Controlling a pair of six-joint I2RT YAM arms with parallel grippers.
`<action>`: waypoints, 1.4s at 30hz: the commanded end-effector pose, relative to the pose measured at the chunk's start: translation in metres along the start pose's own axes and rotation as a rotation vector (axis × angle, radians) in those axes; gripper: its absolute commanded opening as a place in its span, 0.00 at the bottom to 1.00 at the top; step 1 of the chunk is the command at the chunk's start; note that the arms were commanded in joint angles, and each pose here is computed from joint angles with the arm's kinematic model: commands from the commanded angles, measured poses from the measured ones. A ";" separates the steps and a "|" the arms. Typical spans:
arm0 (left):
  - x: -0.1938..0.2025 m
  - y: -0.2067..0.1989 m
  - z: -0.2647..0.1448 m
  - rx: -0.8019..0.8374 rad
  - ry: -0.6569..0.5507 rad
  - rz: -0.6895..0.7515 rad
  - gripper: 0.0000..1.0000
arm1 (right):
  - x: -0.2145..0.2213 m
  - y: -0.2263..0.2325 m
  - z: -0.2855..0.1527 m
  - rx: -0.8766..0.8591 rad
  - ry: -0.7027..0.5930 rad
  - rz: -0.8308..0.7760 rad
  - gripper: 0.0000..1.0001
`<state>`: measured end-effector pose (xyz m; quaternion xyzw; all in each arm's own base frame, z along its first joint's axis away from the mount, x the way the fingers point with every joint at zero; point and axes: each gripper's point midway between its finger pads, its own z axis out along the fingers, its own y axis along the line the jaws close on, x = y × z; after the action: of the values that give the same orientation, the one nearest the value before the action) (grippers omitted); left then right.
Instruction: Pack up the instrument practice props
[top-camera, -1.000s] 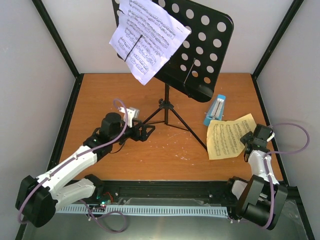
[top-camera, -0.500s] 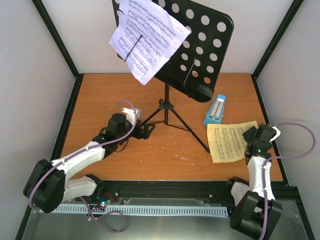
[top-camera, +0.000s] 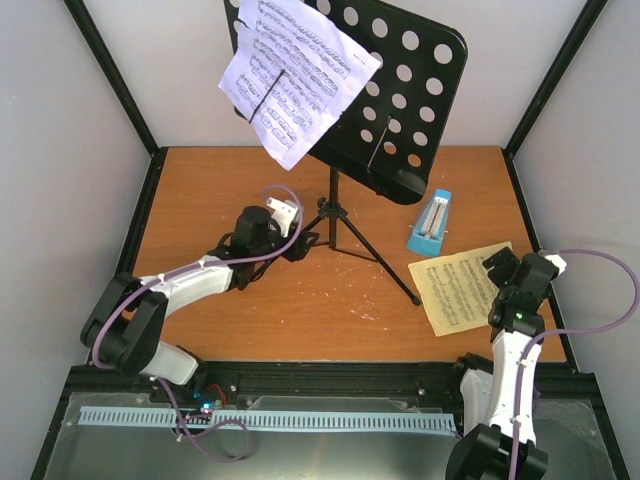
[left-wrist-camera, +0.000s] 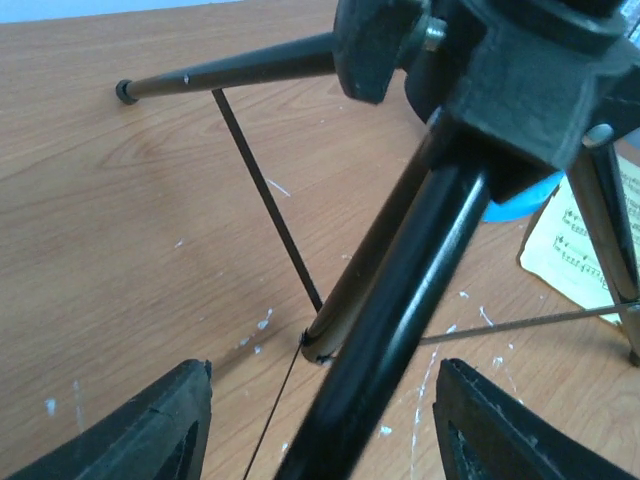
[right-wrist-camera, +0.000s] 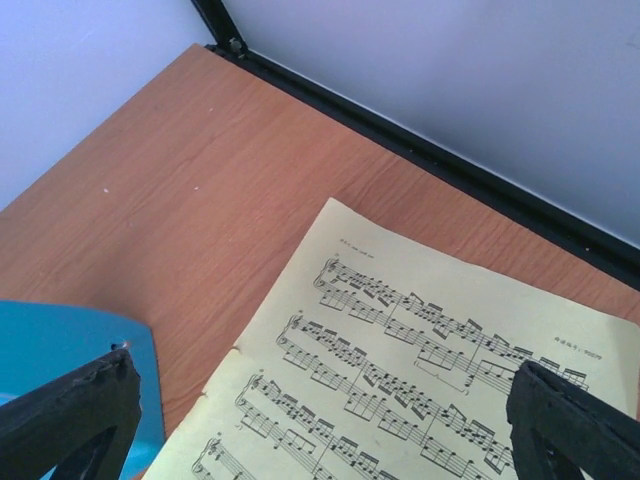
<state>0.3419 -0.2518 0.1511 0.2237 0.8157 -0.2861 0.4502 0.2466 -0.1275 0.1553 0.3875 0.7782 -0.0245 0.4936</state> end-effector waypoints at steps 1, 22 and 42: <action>-0.020 -0.005 0.011 0.045 -0.029 0.088 0.56 | -0.006 0.011 -0.008 -0.057 0.004 0.017 0.98; 0.012 0.043 -0.028 -0.271 0.023 0.030 0.11 | -0.004 0.016 -0.012 -0.085 0.012 0.008 0.99; -0.016 0.000 0.019 -0.114 0.002 -0.133 0.04 | 0.003 0.112 -0.066 -0.646 0.155 -0.076 1.00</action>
<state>0.3525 -0.2554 0.1429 0.1993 0.8417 -0.2322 0.4448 0.2694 -0.0421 0.1962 0.2417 0.8029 0.1925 0.5097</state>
